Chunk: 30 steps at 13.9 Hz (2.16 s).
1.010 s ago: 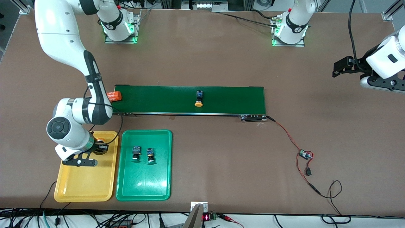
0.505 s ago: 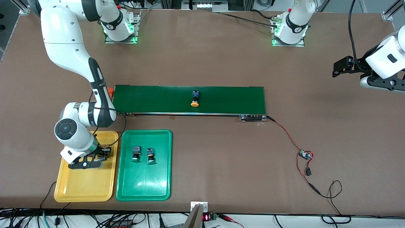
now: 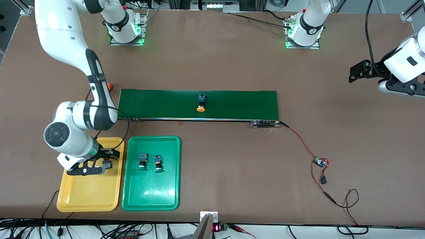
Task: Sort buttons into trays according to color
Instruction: 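Move the right gripper back over the belt's remaining yellow button, then grasp the second yellow button from the belt with the right gripper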
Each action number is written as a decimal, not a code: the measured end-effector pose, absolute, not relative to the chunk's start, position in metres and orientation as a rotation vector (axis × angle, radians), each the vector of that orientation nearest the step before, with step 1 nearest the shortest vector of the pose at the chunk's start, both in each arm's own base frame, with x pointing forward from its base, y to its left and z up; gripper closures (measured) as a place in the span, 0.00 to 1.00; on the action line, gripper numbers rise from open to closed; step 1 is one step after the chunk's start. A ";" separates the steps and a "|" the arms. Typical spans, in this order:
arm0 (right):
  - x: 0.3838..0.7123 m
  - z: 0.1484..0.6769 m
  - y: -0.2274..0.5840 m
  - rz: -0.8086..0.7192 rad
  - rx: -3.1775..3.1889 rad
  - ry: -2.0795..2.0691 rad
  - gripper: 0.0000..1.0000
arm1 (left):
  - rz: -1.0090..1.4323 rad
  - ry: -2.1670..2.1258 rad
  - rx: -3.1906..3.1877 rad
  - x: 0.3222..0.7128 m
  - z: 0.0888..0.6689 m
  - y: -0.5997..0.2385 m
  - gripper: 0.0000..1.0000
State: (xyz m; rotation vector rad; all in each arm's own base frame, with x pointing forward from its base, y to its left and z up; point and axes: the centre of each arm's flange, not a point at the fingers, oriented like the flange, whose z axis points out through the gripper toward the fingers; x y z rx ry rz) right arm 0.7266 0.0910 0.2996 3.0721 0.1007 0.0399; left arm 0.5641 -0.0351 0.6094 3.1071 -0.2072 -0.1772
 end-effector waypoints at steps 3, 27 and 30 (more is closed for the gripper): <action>0.706 0.343 0.130 -0.045 3.092 0.074 0.00 | -0.174 -0.210 3.108 0.564 0.610 -0.036 0.00; 0.506 0.341 0.368 -0.153 3.069 -0.198 0.00 | -0.069 -0.185 3.116 0.553 0.602 -0.032 0.00; 0.493 0.310 0.401 -0.093 3.072 -0.242 0.00 | -0.069 -0.188 3.116 0.553 0.602 -0.033 0.00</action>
